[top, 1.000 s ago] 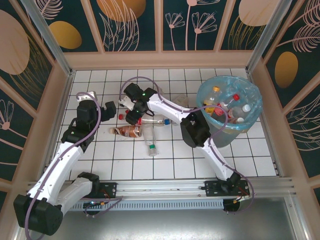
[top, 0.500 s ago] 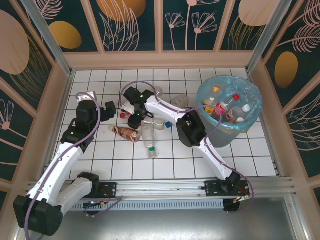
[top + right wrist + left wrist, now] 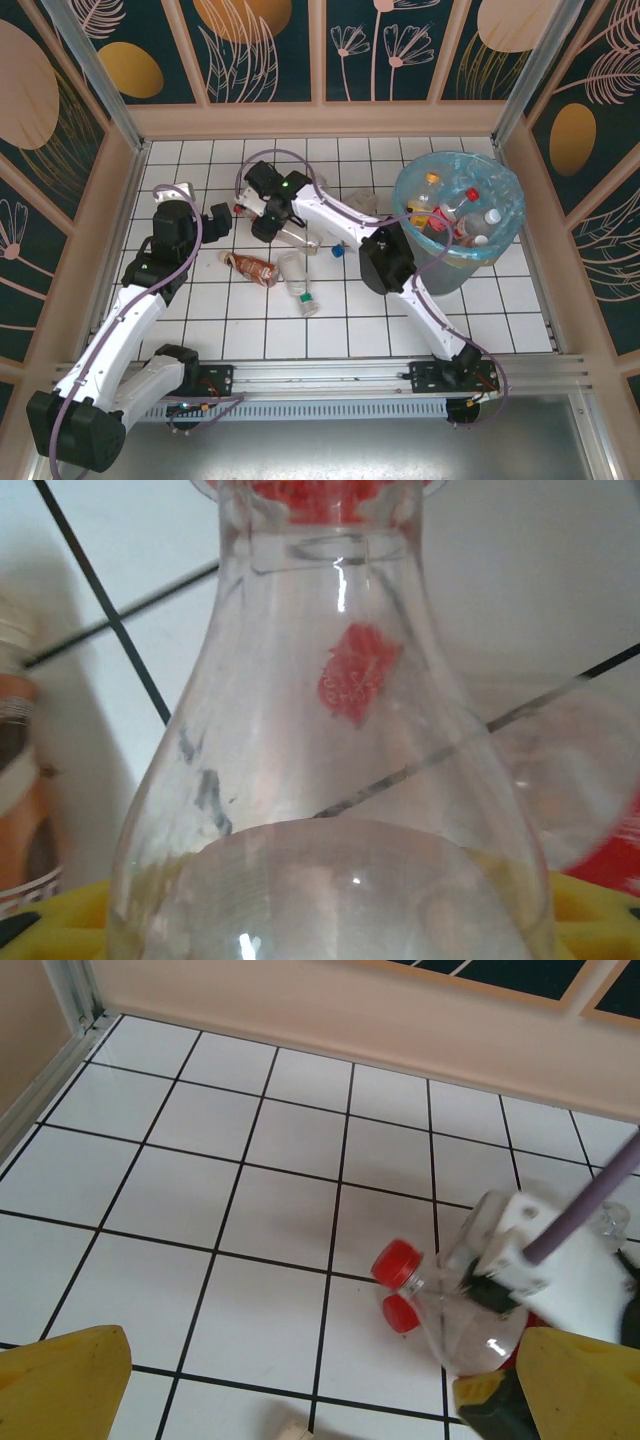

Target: Put the plastic bottles in the bin

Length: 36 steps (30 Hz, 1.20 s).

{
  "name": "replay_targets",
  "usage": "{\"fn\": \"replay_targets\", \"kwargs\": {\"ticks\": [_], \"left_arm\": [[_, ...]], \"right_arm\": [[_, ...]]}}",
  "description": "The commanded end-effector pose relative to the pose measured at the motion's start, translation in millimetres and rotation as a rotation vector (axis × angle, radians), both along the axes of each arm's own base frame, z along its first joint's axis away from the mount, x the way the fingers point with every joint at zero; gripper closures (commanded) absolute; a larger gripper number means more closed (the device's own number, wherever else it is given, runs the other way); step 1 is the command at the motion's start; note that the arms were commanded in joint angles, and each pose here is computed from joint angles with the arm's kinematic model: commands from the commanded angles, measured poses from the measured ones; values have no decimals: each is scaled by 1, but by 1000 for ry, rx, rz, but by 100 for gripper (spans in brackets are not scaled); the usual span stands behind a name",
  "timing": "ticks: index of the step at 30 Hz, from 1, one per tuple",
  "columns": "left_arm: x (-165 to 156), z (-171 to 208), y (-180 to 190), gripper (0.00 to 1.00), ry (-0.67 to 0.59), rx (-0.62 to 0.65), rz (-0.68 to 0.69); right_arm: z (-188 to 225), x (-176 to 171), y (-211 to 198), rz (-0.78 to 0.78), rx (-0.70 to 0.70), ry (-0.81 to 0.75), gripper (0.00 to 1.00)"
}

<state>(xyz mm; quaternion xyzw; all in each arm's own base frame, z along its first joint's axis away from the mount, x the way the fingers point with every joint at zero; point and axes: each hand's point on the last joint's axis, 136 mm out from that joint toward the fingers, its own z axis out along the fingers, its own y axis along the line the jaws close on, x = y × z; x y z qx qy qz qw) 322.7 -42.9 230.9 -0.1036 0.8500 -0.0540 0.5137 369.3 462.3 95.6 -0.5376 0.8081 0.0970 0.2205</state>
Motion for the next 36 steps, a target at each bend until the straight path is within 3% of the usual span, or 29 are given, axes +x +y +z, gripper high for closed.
{"fn": "replay_targets", "kwargs": {"ticks": [1,6,10,13,17,21,26,30,36], "left_arm": [[10,26,-3,2,-65,10,-24],[18,54,-33,6,-130,-48,-173],[18,88,-70,13,-224,-189,-348],[14,113,-99,14,-295,-243,-450],[3,142,-159,13,-354,-201,-598],[-11,158,-223,14,-380,-245,-774],[-37,161,-292,14,-394,-264,-976],[-40,152,-311,14,-372,-262,-1006],[-35,140,-306,13,-354,-233,-962]], "right_arm": [[132,10,1,-37,236,-158,45],[235,-2,-17,-75,430,-282,50],[330,-22,-49,-119,637,-432,53],[393,-42,-94,-183,786,-598,53],[444,-69,-179,-323,920,-860,53],[451,-76,-267,-540,944,-954,53],[414,-81,-350,-772,873,-1017,53],[373,-78,-371,-822,874,-961,53],[316,-61,-373,-833,891,-806,51]]}}
